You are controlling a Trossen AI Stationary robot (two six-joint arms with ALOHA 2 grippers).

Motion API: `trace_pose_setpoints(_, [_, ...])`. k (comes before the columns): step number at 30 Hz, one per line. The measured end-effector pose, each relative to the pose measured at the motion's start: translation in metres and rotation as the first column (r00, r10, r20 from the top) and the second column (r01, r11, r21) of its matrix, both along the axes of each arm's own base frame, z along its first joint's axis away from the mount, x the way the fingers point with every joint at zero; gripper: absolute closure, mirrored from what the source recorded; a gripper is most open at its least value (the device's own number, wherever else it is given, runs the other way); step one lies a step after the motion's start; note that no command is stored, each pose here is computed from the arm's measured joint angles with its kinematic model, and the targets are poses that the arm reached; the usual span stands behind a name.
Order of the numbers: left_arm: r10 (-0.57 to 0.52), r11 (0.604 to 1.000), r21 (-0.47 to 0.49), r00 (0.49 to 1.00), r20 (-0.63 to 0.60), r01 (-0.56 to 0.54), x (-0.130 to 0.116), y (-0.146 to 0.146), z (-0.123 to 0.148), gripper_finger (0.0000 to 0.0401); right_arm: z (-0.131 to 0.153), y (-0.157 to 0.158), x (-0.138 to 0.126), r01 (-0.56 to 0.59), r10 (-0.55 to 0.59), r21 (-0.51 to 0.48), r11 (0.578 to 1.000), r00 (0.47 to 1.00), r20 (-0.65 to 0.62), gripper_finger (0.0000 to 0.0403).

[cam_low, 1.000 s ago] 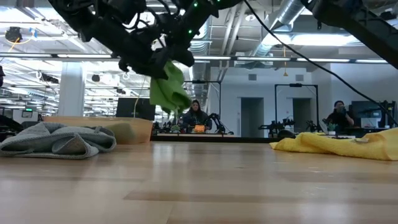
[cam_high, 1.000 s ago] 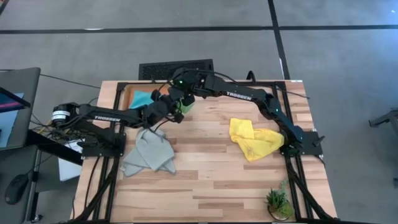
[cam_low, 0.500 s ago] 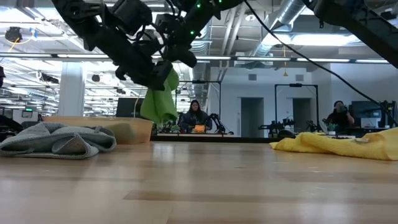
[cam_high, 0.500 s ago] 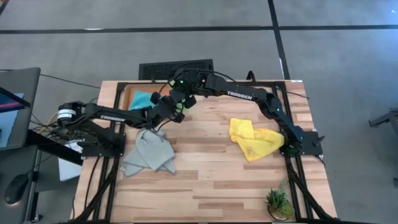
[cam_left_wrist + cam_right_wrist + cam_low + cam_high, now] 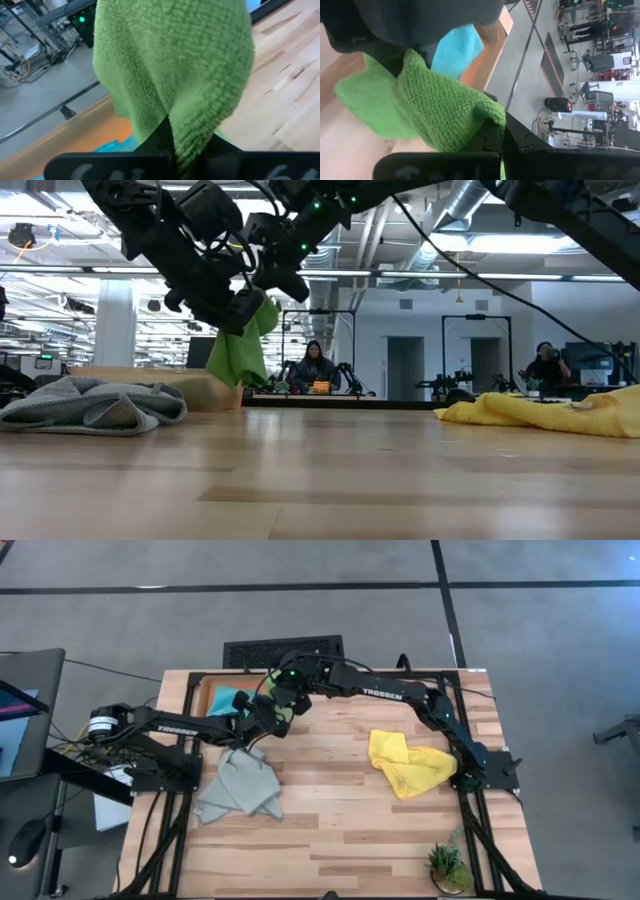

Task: Fold microfiber towels
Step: Put the green microfiber cloth into the orange bin

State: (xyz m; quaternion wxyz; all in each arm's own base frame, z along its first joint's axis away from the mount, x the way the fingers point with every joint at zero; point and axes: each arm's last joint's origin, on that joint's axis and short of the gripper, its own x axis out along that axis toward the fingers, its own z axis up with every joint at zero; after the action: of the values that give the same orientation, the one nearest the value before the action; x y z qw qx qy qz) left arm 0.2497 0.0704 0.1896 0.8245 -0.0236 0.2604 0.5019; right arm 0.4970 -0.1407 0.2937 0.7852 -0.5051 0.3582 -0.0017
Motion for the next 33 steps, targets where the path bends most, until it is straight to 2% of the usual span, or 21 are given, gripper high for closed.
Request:
trace_pose_setpoints(9, [0.084,0.996,-0.015,0.996,-0.029,-0.084,-0.008,0.006,-0.004,0.0401,-0.001,-0.005,-0.001,0.008,-0.008,0.001,1.000,1.000,0.001,0.0380])
trace_pose_setpoints(17, [0.130,0.986,-0.099,0.991,-0.038,-0.133,-0.015,0.013,-0.012,0.0401,0.004,-0.005,0.000,0.014,-0.014,-0.010,1.000,1.000,0.028,0.0352])
trace_pose_setpoints(20, [0.190,0.972,-0.138,0.982,-0.007,-0.189,-0.019,0.016,-0.013,0.0401,0.005,-0.005,-0.001,0.016,-0.015,-0.009,1.000,1.000,0.025,0.0342])
trace_pose_setpoints(26, [0.312,0.934,-0.176,0.950,-0.025,-0.312,-0.031,0.020,-0.019,0.0401,0.003,-0.005,-0.001,0.017,-0.016,-0.009,1.000,1.000,0.018,0.0308])
trace_pose_setpoints(30, [0.335,0.924,-0.185,0.942,-0.023,-0.334,-0.033,0.023,-0.019,0.0401,0.003,-0.003,-0.001,0.086,-0.086,-0.054,0.995,0.996,0.007,0.0286])
trace_pose_setpoints(33, [0.334,0.919,-0.218,0.942,-0.021,-0.330,-0.034,0.028,-0.020,0.0401,0.007,-0.003,-0.003,0.140,-0.139,-0.047,0.989,0.990,0.020,0.0279])
